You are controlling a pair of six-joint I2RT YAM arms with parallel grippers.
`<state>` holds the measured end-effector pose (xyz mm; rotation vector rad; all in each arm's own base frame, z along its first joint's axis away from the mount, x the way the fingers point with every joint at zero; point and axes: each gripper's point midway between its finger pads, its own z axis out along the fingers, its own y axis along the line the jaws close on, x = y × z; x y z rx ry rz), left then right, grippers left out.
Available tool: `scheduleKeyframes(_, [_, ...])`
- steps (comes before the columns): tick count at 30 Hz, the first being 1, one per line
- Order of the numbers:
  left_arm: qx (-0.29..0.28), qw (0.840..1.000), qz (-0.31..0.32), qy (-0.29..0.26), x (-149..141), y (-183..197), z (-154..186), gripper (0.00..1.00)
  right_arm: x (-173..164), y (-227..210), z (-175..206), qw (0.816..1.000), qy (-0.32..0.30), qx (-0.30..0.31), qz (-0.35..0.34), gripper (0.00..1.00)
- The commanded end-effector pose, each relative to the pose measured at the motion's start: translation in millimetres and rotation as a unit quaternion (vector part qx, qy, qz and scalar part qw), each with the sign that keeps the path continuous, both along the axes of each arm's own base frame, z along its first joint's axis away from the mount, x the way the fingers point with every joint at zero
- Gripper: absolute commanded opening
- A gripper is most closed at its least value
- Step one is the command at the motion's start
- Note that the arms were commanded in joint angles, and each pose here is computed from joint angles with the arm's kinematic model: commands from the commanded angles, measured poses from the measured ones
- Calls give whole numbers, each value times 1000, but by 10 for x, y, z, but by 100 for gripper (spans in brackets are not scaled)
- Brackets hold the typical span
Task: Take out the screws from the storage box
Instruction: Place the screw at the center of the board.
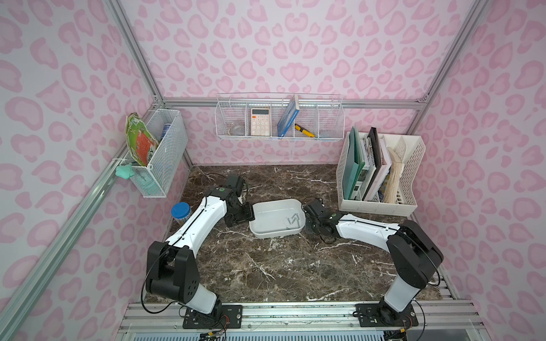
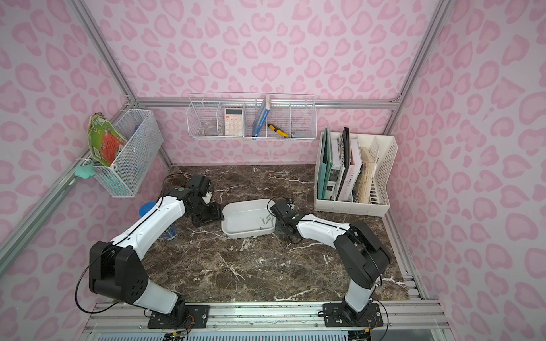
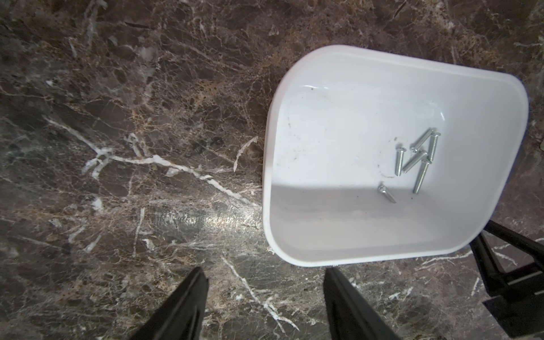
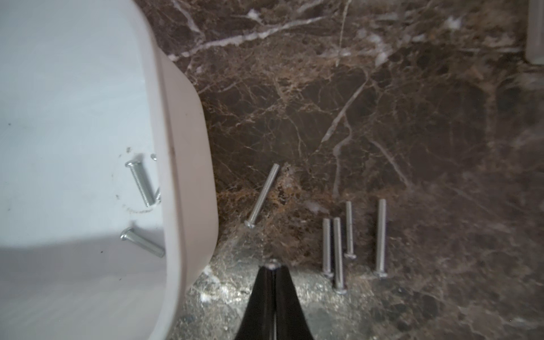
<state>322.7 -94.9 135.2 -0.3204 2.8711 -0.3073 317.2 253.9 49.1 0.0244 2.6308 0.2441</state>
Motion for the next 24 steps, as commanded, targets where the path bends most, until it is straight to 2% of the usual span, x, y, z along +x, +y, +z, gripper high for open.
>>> scheduleKeyframes(1, [1, 1000, 0, 1, -10, 5, 0, 67, 34, -58, -56, 1000, -1, -4, -22, 9])
scheduleKeyframes(10, [1, 1000, 1, 0, -13, 9, 8, 68, 75, -148, -199, 999, 11, -18, -48, 11])
scheduleKeyframes(14, [0, 1000, 0, -2, -13, 7, 19, 67, 100, -151, -171, 998, 9, -19, -51, 18])
scheduleKeyframes(17, [0, 1000, 1, -3, -17, 11, 27, 67, 128, -154, -94, 998, 2, -17, -55, 24])
scheduleKeyframes(24, [-5, 1000, 1, -10, -15, -1, 66, 67, 250, -92, 449, 997, -48, 12, -62, 25])
